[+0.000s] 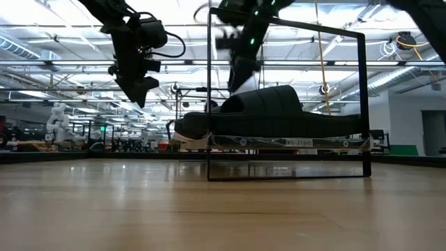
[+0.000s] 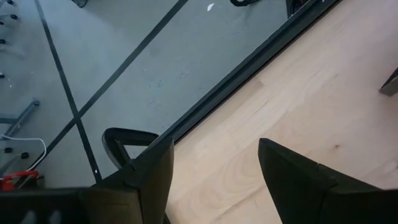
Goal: Pick and place slides into the shelf
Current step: Adjust the shelf
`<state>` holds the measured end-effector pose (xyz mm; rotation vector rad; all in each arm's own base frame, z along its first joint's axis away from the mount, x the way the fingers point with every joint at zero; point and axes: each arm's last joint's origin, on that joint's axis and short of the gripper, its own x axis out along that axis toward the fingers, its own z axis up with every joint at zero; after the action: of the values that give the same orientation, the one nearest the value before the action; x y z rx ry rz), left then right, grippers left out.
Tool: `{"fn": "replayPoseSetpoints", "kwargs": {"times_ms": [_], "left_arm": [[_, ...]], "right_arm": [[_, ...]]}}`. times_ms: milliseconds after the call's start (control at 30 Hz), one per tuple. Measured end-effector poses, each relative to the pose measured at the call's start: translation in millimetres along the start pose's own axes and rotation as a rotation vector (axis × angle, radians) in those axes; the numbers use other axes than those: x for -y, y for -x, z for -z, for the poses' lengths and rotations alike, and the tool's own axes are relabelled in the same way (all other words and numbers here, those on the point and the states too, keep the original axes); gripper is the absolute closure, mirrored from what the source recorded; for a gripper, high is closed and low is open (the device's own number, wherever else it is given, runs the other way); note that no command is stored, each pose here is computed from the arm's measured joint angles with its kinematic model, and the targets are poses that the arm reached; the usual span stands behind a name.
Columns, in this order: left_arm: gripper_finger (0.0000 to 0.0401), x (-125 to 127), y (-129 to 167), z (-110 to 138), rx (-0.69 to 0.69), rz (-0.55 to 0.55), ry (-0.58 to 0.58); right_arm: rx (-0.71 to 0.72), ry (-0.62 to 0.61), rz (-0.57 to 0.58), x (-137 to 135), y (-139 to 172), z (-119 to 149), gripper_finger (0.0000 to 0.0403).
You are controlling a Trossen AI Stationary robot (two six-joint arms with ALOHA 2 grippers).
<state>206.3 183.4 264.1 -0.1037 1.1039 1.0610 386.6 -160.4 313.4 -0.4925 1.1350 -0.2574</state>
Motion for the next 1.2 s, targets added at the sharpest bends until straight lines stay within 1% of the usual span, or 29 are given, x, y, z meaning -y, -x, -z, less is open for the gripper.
{"fn": "replayPoseSetpoints", "kwargs": {"times_ms": [67,167,233,333,433,600,700,767,833,900,1000,1067,1200], "left_arm": [[0.0167,-1,-3,2,-0.01,-0.003,0.005],[0.0167,-4,-8,6,-0.027,0.006,0.015],[0.0167,-5,-13,10,-0.046,0.02,0.02],[0.0167,-5,-22,18,-0.067,0.029,0.028],[0.0167,-4,-30,27,-0.097,0.033,0.027],[0.0167,0,-34,36,-0.137,0.085,0.032],[0.0167,3,-33,38,-0.154,0.122,0.021],[0.0167,5,-32,39,-0.163,0.128,0.012],[0.0167,6,-31,40,-0.17,0.131,0.002],[0.0167,8,-30,41,-0.175,0.134,-0.005],[0.0167,11,-29,41,-0.172,0.14,-0.018],[0.0167,14,-26,41,-0.166,0.152,-0.024],[0.0167,17,-8,41,-0.116,0.252,-0.03]], "right_arm": [[0.051,-0.039,0.025,2,28,-1,0.0165],[0.131,-0.106,0.042,-1,82,3,0.0165],[0.169,-0.171,0.029,-9,120,11,0.0165],[0.18,-0.288,-0.041,-31,172,28,0.0165],[0.158,-0.406,-0.133,-58,211,44,0.0165],[0.133,-0.612,-0.263,-94,254,62,0.0165],[0.104,-0.708,-0.329,-111,269,69,0.0165],[0.047,-0.75,-0.399,-123,276,73,0.0165],[-0.002,-0.79,-0.457,-136,278,74,0.0165],[-0.048,-0.807,-0.487,-153,276,74,0.0165],[-0.107,-0.781,-0.483,-181,265,75,0.0165],[-0.133,-0.771,-0.45,-201,253,79,0.0165],[-0.171,-0.797,-0.392,-241,225,92,0.0165]]}}
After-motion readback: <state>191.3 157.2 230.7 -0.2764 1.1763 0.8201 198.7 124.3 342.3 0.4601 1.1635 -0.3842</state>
